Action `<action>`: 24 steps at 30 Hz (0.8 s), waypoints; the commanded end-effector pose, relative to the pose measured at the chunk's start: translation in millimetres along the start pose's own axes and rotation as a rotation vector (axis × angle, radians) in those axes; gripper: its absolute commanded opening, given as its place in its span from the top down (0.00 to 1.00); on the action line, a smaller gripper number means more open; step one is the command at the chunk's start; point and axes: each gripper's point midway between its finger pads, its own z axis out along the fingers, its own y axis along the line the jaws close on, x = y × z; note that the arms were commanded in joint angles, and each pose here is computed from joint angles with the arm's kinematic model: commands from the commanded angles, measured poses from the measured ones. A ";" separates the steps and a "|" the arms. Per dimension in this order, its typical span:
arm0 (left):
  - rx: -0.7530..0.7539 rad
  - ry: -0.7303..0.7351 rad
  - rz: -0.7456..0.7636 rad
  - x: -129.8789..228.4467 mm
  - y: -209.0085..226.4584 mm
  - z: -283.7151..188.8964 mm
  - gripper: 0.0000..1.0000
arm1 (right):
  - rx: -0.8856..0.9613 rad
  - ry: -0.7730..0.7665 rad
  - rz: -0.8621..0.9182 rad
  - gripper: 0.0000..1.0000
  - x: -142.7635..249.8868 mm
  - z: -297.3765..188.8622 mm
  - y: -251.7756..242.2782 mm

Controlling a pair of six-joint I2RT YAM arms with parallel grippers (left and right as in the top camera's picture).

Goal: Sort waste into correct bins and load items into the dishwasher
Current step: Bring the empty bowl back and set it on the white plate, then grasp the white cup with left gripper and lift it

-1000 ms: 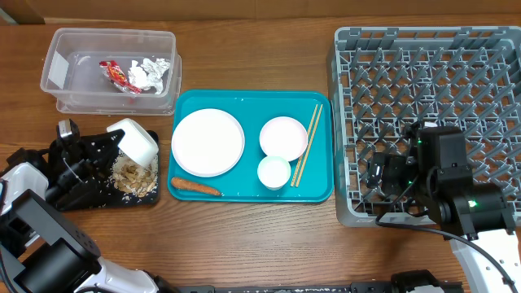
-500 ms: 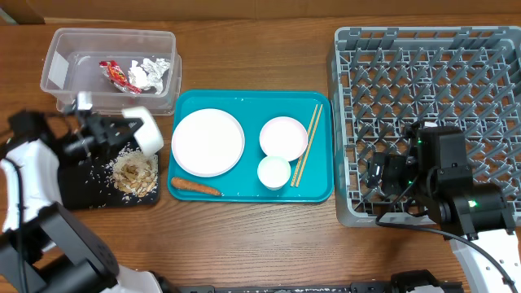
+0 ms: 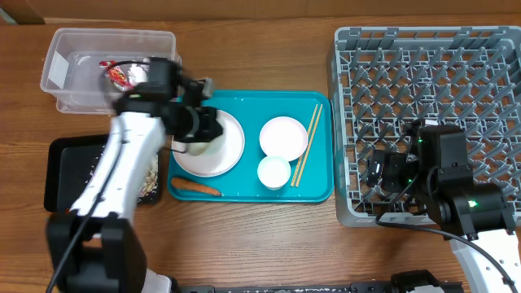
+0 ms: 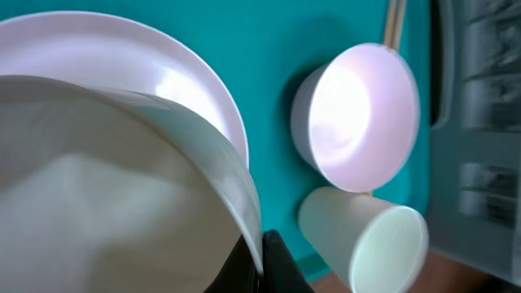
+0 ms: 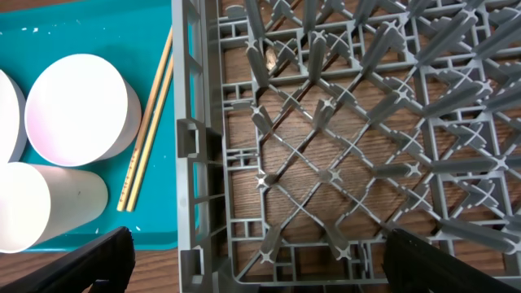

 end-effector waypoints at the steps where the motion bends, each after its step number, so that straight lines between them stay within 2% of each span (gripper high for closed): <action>1: -0.280 0.013 0.005 -0.2 21.2 25.4 0.96 | 0.002 -0.036 0.005 0.00 -10.8 -7.6 0.2; 7: -0.345 0.083 0.039 12.6 18.5 59.8 0.96 | 0.000 -0.035 0.005 0.00 -10.4 -7.6 0.6; 12: -0.351 0.081 0.015 11.9 20.7 61.2 0.96 | -0.001 -0.035 0.005 0.00 -10.5 -7.6 0.7; 13: -0.354 0.075 0.014 10.1 21.3 59.7 0.93 | -0.001 -0.036 0.005 0.00 -10.7 -7.6 0.7; 14: -0.353 0.068 0.011 7.8 21.7 57.1 0.78 | -0.001 -0.037 0.005 0.00 -11.0 -7.6 0.8; 15: -0.353 0.064 0.008 6.1 21.8 54.8 0.58 | -0.002 -0.039 0.004 0.00 -11.6 -7.6 1.0; 16: -0.353 0.061 0.005 4.5 21.8 52.3 0.47 | -0.003 -0.042 0.005 0.00 -12.2 -7.6 1.2; 17: -0.349 0.059 0.001 2.7 20.9 48.7 0.40 | -0.004 -0.047 0.005 0.00 -13.6 -7.7 1.5; 20: -0.331 0.057 -0.006 -3.3 12.8 34.5 0.30 | -0.009 -0.066 0.004 0.00 -18.1 -8.0 2.6; 24: -0.246 0.045 0.026 -14.1 -16.4 11.9 0.31 | -0.013 -0.083 0.004 0.00 -22.2 -8.3 3.6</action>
